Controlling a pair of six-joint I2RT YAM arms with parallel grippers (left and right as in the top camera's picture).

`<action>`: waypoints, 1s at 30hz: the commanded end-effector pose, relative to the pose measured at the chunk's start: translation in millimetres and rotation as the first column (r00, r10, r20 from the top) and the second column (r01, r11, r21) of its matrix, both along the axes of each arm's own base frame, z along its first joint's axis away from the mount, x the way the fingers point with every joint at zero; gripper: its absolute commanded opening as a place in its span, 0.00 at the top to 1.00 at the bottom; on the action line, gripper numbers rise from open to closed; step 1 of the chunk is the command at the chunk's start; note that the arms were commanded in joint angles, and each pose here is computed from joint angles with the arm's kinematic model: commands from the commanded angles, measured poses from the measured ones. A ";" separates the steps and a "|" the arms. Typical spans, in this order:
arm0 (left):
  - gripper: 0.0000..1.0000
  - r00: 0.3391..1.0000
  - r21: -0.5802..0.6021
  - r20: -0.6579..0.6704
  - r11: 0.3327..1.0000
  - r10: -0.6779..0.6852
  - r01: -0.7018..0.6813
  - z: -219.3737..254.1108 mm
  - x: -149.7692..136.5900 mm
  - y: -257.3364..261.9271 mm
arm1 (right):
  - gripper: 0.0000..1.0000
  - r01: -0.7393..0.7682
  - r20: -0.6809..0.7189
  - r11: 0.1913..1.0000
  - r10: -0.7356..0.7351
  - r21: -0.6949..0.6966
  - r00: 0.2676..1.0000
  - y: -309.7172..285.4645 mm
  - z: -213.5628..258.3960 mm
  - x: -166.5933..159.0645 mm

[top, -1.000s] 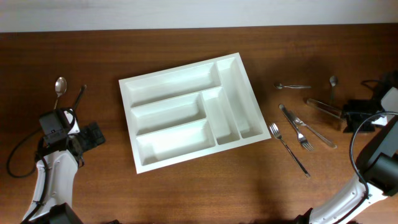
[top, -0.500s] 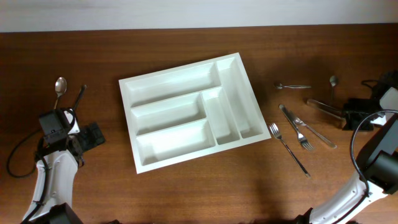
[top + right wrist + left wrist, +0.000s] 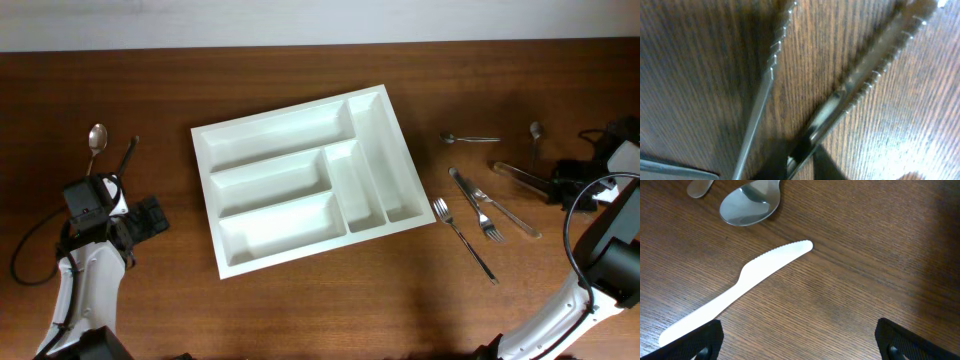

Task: Pack container
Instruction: 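Close the right gripper on the two long metal tongs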

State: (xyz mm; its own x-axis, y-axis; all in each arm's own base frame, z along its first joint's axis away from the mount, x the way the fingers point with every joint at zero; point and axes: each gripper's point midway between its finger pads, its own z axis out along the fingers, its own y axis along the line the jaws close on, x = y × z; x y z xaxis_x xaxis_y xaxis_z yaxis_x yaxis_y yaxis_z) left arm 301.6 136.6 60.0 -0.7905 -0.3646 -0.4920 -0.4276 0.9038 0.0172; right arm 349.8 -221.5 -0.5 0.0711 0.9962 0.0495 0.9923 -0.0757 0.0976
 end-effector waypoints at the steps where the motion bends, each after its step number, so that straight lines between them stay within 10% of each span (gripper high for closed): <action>1: 0.01 1.000 0.012 0.007 1.000 -0.005 0.005 4.6 3.8 4.1 | 0.96 0.008 -0.046 1.000 -0.008 0.005 0.999 1.6 -12.2 -9.1; 14: 0.01 1.000 0.013 0.007 1.000 -0.005 0.005 4.7 3.8 4.1 | 0.96 -0.205 0.002 0.979 0.205 0.008 0.979 7.2 0.9 -4.6; 30: 0.01 1.000 0.012 0.007 1.000 -0.005 0.005 4.6 3.8 4.1 | 0.96 -0.507 0.242 0.796 0.591 -0.332 0.769 64.6 158.0 60.9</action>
State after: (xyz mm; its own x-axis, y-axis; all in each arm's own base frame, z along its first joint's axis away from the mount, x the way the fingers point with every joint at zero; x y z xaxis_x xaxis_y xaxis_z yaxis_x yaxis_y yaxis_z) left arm 301.6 136.6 59.8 -0.7909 -0.3643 -0.4917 -0.4273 0.9040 0.0174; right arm 400.1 -176.2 120.3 -0.4084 0.8937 -0.1860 0.8374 0.4479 0.3134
